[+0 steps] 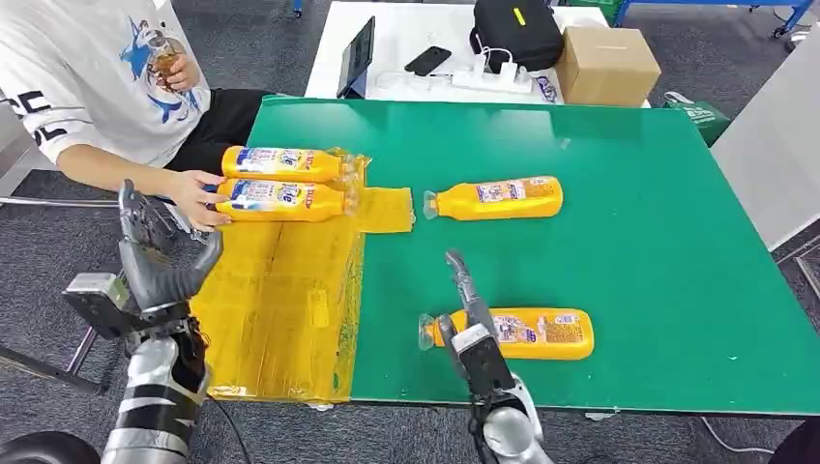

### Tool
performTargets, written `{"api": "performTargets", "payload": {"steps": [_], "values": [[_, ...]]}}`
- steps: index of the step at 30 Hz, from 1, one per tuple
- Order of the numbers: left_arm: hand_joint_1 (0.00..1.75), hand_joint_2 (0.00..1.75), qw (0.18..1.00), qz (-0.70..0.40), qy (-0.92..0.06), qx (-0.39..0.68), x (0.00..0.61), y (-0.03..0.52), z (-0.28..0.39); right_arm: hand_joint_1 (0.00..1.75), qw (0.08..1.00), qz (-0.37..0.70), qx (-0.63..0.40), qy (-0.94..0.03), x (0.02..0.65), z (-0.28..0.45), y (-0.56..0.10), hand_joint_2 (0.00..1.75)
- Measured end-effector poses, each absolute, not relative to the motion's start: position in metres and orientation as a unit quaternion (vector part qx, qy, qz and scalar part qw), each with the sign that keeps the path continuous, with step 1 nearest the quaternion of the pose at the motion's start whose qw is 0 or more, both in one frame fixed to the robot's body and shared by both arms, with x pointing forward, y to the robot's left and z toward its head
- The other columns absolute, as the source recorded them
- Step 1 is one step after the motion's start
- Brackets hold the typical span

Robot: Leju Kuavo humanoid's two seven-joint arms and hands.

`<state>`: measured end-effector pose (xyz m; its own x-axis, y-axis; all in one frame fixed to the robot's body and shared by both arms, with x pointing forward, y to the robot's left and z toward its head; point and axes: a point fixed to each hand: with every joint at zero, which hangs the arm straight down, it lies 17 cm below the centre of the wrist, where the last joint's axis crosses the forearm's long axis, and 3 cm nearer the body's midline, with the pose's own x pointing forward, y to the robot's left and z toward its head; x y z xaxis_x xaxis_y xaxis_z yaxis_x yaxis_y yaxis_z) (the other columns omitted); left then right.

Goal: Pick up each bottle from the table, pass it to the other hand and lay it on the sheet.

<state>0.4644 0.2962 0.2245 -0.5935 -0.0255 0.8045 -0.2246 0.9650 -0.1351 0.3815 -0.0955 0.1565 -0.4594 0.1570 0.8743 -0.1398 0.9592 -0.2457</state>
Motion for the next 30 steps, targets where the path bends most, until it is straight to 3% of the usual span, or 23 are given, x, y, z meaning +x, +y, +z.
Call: {"api": "performTargets", "payload": {"steps": [10, 30], "values": [[0.00, 1.75, 0.487, 0.054, -0.868, 0.083, 0.427, 0.261, 0.178, 0.00, 0.473, 0.322, -0.206, -0.793, 0.376, 0.155, -0.165, 1.75], [0.00, 1.75, 0.512, -0.023, -0.856, 0.073, 0.422, 0.214, 0.151, 0.00, 0.567, 0.435, -0.243, -0.657, 0.381, 0.076, -0.248, 1.75]]}}
